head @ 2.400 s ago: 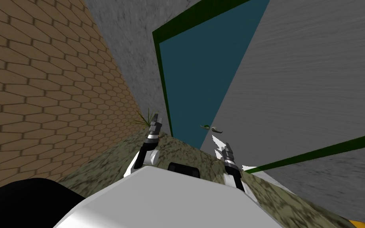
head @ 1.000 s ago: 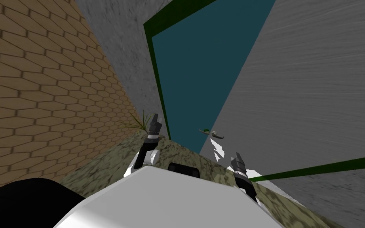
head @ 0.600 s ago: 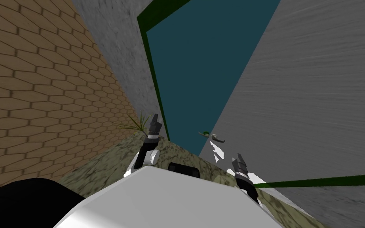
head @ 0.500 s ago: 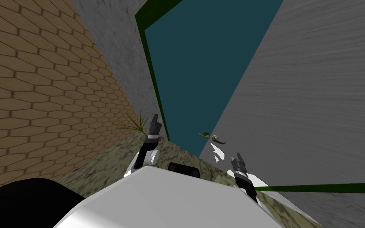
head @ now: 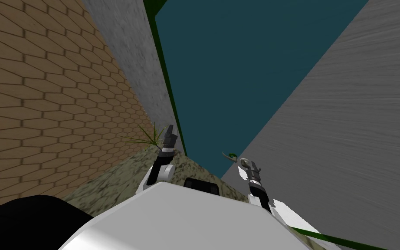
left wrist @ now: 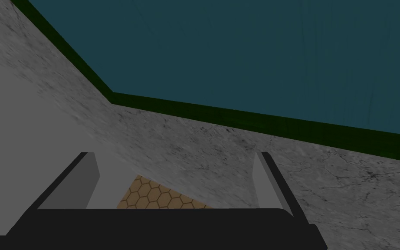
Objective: Pull the door open
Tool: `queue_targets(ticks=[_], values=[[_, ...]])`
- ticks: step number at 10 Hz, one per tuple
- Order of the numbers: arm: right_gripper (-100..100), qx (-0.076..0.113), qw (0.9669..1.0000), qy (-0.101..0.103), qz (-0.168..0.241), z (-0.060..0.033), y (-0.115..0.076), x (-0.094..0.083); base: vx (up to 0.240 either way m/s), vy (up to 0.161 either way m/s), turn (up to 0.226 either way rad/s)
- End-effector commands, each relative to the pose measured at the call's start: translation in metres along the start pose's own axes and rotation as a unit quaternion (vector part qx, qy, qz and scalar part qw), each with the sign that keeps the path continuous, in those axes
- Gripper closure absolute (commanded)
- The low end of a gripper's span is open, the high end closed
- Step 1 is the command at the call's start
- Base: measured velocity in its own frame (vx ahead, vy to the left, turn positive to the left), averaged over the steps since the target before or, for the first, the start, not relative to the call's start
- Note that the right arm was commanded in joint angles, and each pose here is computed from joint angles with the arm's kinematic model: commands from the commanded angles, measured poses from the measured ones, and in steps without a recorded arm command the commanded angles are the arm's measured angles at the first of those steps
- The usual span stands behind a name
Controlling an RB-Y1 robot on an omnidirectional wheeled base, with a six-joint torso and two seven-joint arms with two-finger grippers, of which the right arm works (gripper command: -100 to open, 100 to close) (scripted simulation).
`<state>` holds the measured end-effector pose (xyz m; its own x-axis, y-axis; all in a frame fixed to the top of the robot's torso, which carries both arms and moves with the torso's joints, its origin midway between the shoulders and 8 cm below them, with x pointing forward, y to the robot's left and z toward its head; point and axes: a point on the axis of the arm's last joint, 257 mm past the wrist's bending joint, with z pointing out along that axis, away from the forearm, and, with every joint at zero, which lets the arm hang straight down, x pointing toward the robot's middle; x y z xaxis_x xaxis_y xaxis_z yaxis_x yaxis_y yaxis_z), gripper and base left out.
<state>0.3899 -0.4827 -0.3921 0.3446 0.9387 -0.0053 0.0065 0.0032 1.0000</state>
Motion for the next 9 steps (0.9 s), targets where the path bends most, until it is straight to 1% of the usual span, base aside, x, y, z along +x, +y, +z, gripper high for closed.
queue_targets(ticks=[1,2,7,8,9], values=[[-100,0.0,1.0,0.0,0.0,0.0,0.0,0.0,0.023,0.022,-0.008],[100,0.0,1.0,0.0,0.0,0.0,0.0,0.0,0.0,0.0,0.0],[100,0.0,1.0,0.0,0.0,0.0,0.0,0.0,-0.004,-0.003,0.006],[100,0.01,0.9997,-0.021,-0.009,-0.0098,-0.005,-0.029,-0.133,-0.051,-0.076],[100,0.012,0.9996,-0.025,-0.011,-0.0117,-0.006,-0.035,-0.186,-0.048,-0.096]])
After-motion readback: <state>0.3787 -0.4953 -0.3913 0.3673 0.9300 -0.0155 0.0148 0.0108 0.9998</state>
